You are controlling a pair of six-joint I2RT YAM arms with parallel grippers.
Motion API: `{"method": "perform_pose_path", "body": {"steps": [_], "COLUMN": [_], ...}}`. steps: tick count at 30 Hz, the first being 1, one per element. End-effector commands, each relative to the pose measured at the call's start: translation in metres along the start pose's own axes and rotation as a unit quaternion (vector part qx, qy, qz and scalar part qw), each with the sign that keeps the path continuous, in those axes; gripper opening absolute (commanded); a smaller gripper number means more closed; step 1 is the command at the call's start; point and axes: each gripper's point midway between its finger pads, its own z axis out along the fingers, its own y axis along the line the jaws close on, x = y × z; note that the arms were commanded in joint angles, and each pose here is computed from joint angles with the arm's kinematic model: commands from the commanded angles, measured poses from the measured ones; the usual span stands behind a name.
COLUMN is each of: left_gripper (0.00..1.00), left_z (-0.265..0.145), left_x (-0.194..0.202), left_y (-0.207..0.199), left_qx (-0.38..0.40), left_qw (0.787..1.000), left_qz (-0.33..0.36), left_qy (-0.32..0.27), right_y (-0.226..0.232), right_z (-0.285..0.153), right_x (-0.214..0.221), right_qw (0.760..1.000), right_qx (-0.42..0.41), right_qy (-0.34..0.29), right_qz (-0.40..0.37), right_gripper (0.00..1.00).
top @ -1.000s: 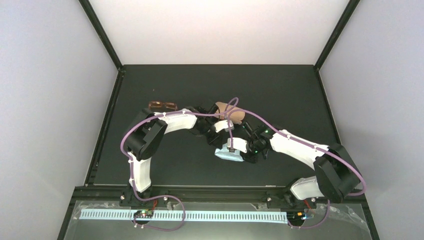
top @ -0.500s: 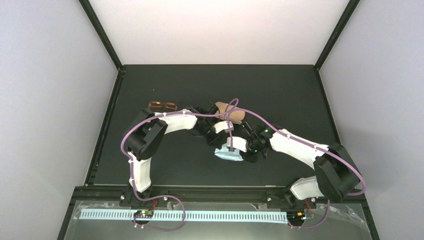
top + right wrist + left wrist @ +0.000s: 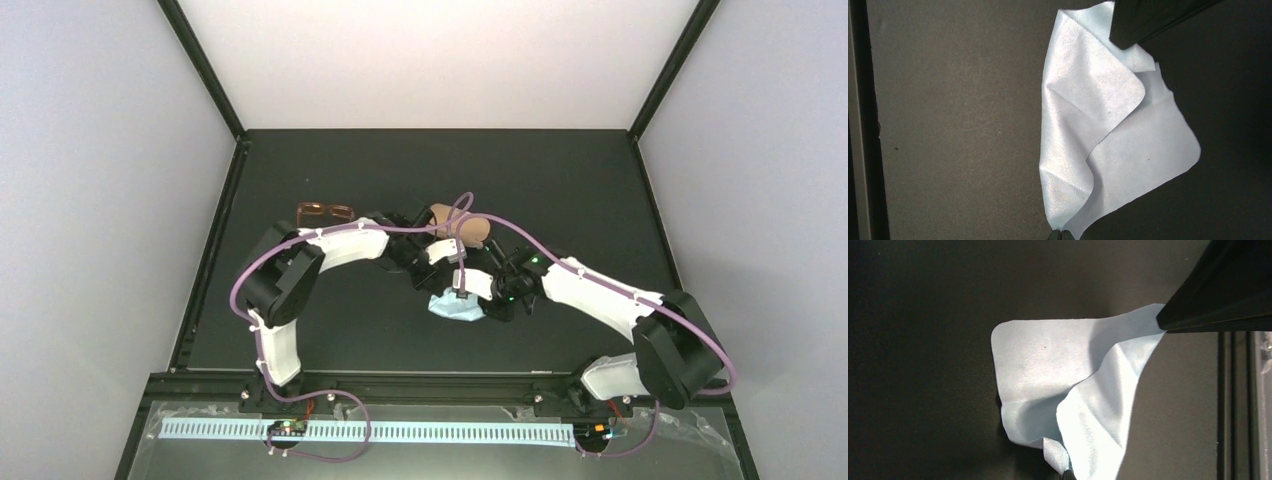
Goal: Organize the sunglasses
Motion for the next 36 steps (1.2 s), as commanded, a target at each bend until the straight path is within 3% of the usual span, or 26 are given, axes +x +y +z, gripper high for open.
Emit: {"method": "perform_pose_path", "body": {"steps": [1, 15, 27, 30, 36], "left_gripper": [0.02, 0.02, 0.03, 0.08, 0.31], "left_z": [-0.02, -0.056, -0.03, -0.027, -0.031], "left_x": [-0.012, -0.027, -0.007, -0.004, -0.004], "left_y": [-0.016, -0.022, 0.029, 0.037, 0.042], "left_qx": [0.025, 0.029, -0.033, -0.047, -0.065], "left_qw": [0.999, 0.994, 0.998, 0.998, 0.996], "left_qz": [0.011, 0.05, -0.031, -0.048, -0.05], "left_qy": [-0.033, -0.095, -0.035, -0.023, -0.017], "right_y": [-0.007, -0.019, -0.005, -0.003, 0.0], "right_z": [-0.017, -0.047, -0.049, -0.048, -0.044], "right_x": [-0.02, -0.037, -0.034, -0.031, -0.028], "right_qw": [0.999, 0.997, 0.997, 0.997, 0.997], "right_qx": [0.02, 0.027, -0.002, -0.006, -0.014], "right_qy": [-0.032, -0.073, -0.073, -0.072, -0.067], "right_qz": [-0.008, 0.008, 0.007, 0.01, 0.018], "right_gripper": [0.01, 0.01, 0.01, 0.01, 0.01]}}
